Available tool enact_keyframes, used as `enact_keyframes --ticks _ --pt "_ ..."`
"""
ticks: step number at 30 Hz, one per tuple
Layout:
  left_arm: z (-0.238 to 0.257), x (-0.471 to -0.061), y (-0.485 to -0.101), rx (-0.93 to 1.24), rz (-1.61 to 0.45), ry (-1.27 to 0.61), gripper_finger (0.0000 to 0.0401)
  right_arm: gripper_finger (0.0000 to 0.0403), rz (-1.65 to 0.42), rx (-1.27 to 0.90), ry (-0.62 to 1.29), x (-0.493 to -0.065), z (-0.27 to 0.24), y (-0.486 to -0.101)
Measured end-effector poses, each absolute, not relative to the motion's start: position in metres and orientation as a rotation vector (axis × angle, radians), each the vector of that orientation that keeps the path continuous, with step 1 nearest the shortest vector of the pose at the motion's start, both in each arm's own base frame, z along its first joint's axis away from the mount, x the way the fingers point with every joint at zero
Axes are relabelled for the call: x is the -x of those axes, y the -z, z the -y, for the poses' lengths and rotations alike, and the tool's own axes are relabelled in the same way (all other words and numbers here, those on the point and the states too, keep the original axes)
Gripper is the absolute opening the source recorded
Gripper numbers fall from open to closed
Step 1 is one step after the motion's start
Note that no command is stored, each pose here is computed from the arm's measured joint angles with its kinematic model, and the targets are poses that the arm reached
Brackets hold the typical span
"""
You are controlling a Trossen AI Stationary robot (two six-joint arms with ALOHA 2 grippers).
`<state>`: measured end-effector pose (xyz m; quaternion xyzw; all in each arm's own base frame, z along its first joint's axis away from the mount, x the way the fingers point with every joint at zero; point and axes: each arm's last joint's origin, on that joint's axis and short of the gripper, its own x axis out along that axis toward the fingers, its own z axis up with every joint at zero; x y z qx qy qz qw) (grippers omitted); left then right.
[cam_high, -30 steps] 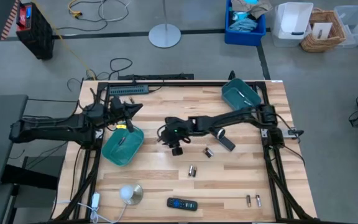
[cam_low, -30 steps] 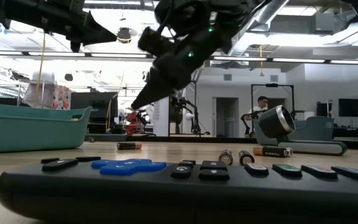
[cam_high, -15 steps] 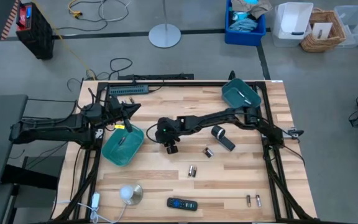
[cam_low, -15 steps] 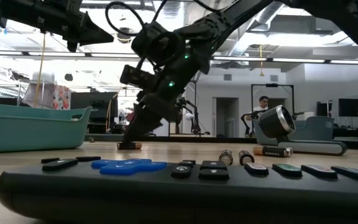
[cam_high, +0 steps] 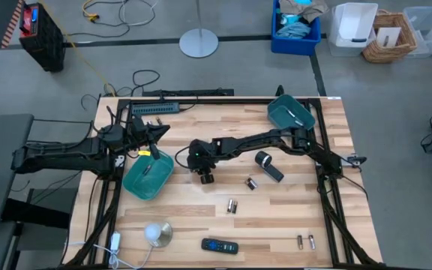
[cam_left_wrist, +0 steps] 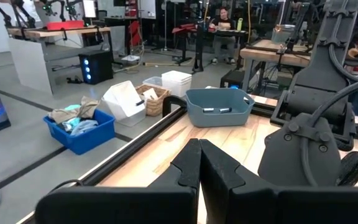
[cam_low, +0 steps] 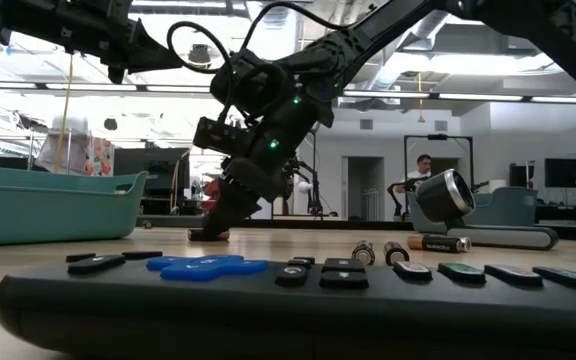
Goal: Sort batteries
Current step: Put the black battery into the green bin
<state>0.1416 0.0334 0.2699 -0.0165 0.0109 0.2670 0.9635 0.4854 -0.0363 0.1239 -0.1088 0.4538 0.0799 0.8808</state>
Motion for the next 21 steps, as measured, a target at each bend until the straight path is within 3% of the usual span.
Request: enact_keyframes --ticks 13,21 --pt "-0.033 -0.142 -0.27 0.033 -0.022 -0.541 0.0 0.0062 -0.968 0.232 -0.18 -0.484 0.024 -0.123" --pt "-0.033 -0.142 -0.27 0.033 -0.022 -0.54 0.0 0.0048 -0.967 0.216 -0.172 -0.484 0.02 -0.123"
